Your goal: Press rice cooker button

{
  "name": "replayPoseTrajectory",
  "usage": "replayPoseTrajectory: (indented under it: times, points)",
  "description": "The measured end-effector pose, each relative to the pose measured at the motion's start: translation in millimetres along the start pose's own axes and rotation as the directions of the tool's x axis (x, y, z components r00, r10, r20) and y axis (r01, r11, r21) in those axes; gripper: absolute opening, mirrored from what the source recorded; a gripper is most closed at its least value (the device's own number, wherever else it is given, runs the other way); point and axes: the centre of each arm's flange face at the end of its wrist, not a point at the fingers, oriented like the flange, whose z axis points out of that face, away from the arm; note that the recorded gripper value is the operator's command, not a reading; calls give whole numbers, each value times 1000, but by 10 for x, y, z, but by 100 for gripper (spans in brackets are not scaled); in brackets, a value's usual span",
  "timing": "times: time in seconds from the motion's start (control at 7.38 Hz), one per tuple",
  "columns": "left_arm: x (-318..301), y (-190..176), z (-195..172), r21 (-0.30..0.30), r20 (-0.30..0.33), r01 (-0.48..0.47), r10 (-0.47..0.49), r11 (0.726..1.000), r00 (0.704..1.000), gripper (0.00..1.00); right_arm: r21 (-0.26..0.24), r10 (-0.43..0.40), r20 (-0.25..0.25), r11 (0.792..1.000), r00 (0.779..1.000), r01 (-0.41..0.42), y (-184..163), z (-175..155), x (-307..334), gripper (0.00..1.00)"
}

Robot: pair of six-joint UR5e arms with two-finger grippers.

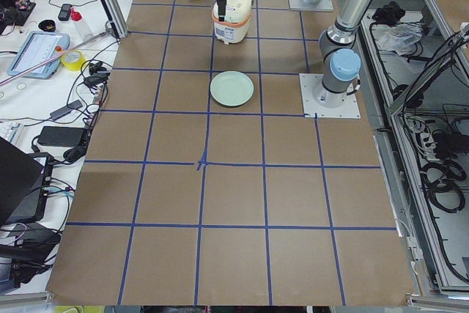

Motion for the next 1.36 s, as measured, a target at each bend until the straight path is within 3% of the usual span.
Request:
replayPoseTrajectory:
  times: [0.14, 0.27, 0.41, 0.81, 1.08, 1.36]
  points:
    - [0, 0, 0, 0, 0, 0, 0, 1000, 1000, 100, 1, 1, 0, 1000, 1000, -1, -2, -1, -1, 0]
    - [0, 0, 1, 0, 0, 0, 0, 1000, 1000, 100, 11, 10, 2, 1000, 1000, -10, -4, -48, -9, 61]
    - [0, 0, 2, 0, 0, 0, 0, 1000, 1000, 100, 44, 31, 10, 999, 999, -31, -5, -217, -38, 100]
    - [0, 0, 0, 0, 0, 0, 0, 1000, 1000, 100, 225, 63, 14, 972, 998, -64, -120, -1169, -91, 100]
    - [0, 0, 1, 0, 0, 0, 0, 1000, 1000, 100, 267, 46, -39, 963, 998, -34, -192, -1460, 69, 100]
    - [0, 0, 2, 0, 0, 0, 0, 1000, 1000, 100, 261, -34, -95, 964, 995, 58, -316, -1578, 392, 100]
